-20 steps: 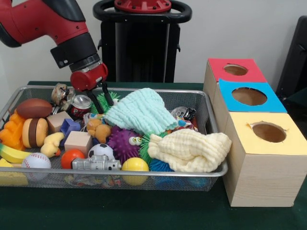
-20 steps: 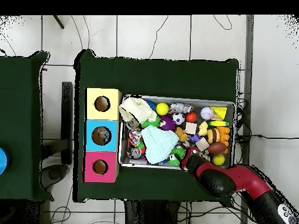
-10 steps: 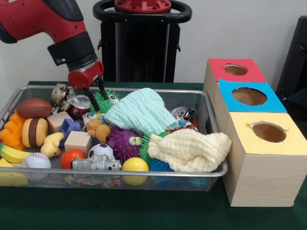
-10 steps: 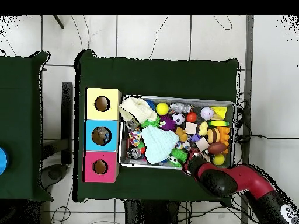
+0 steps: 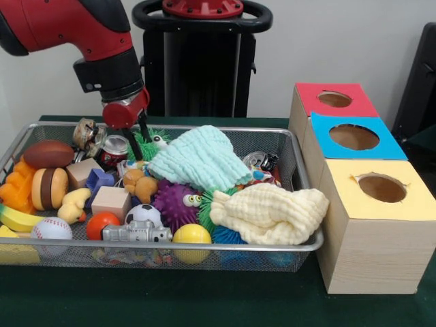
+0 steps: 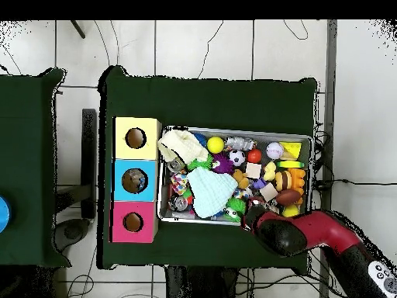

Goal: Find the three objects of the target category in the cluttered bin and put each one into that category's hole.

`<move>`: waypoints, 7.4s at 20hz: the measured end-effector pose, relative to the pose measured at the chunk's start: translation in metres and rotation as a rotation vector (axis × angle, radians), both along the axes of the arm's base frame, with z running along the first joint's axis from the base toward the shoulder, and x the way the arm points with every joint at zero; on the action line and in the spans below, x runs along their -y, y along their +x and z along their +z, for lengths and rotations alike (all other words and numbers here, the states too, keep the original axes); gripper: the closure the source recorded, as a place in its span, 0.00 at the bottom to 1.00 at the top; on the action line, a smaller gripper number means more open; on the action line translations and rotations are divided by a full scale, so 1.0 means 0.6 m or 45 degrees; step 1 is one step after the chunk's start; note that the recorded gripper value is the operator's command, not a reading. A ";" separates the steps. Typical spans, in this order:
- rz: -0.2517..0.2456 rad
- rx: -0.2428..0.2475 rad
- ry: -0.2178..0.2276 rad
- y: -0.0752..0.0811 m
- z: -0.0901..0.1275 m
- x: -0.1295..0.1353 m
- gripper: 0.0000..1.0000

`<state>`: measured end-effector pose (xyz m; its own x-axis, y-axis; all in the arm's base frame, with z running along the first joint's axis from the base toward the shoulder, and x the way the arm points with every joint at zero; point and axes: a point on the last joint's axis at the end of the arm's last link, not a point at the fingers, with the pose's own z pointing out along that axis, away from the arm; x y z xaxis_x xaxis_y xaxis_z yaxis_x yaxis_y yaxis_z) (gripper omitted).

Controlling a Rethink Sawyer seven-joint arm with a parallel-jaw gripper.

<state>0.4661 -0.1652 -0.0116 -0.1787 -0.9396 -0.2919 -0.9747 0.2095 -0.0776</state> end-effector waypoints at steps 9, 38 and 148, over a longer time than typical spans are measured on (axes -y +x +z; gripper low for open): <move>-0.007 -0.020 -0.041 0.001 -0.005 0.014 1.00; -0.324 -0.201 0.194 0.022 0.127 0.079 1.00; -0.257 0.192 -0.014 -0.002 0.363 -0.197 0.00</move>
<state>0.4651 -0.0468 0.2063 -0.3185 -0.8925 -0.3195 -0.8904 0.3973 -0.2221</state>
